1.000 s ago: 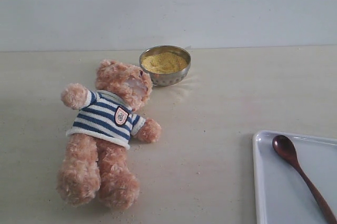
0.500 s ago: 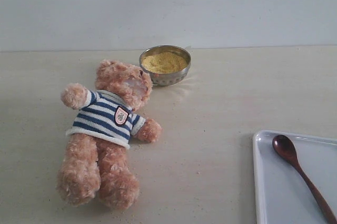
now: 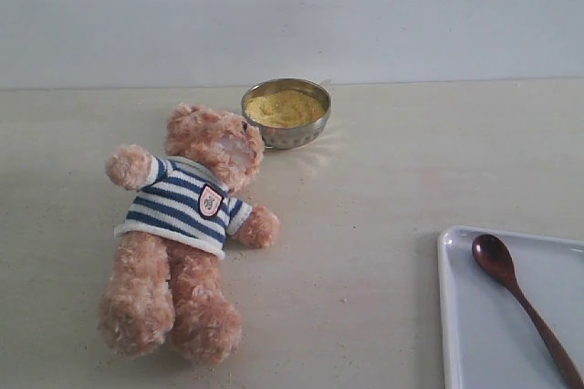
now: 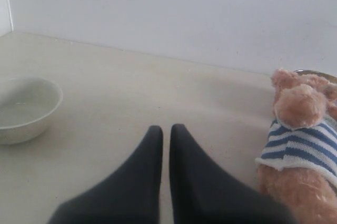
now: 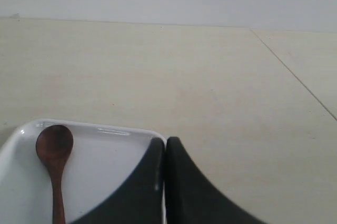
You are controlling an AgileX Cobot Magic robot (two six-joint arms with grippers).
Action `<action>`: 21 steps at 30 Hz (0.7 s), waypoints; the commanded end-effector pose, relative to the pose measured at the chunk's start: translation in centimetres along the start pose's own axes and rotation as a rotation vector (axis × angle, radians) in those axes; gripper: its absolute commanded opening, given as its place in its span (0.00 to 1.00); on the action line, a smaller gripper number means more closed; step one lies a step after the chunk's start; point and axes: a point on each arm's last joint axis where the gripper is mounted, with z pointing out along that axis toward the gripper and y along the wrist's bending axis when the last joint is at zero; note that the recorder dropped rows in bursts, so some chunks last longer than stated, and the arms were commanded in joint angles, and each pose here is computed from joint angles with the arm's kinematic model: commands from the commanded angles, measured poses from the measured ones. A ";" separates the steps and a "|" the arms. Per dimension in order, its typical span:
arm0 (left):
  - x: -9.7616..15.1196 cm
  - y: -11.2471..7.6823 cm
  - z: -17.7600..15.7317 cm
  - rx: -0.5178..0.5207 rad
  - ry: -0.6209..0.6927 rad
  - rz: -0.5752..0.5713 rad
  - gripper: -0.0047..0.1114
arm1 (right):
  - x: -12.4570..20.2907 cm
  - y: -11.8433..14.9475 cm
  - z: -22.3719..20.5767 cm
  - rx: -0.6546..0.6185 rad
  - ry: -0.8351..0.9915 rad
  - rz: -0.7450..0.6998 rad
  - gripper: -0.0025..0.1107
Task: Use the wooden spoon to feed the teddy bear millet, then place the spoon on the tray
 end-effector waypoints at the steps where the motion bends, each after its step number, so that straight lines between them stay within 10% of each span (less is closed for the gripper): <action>1: 0.0 0.0 0.0 -0.001 -0.007 -0.005 0.08 | 0.0 0.0 0.0 0.004 -0.005 -0.008 0.02; 12: 0.0 0.0 0.0 -0.003 -0.006 0.003 0.08 | 0.0 0.0 0.0 0.004 -0.005 -0.006 0.02; 21: 1.1 0.4 -0.1 0.003 0.124 0.325 0.08 | 0.0 0.0 0.0 0.002 -0.005 -0.001 0.02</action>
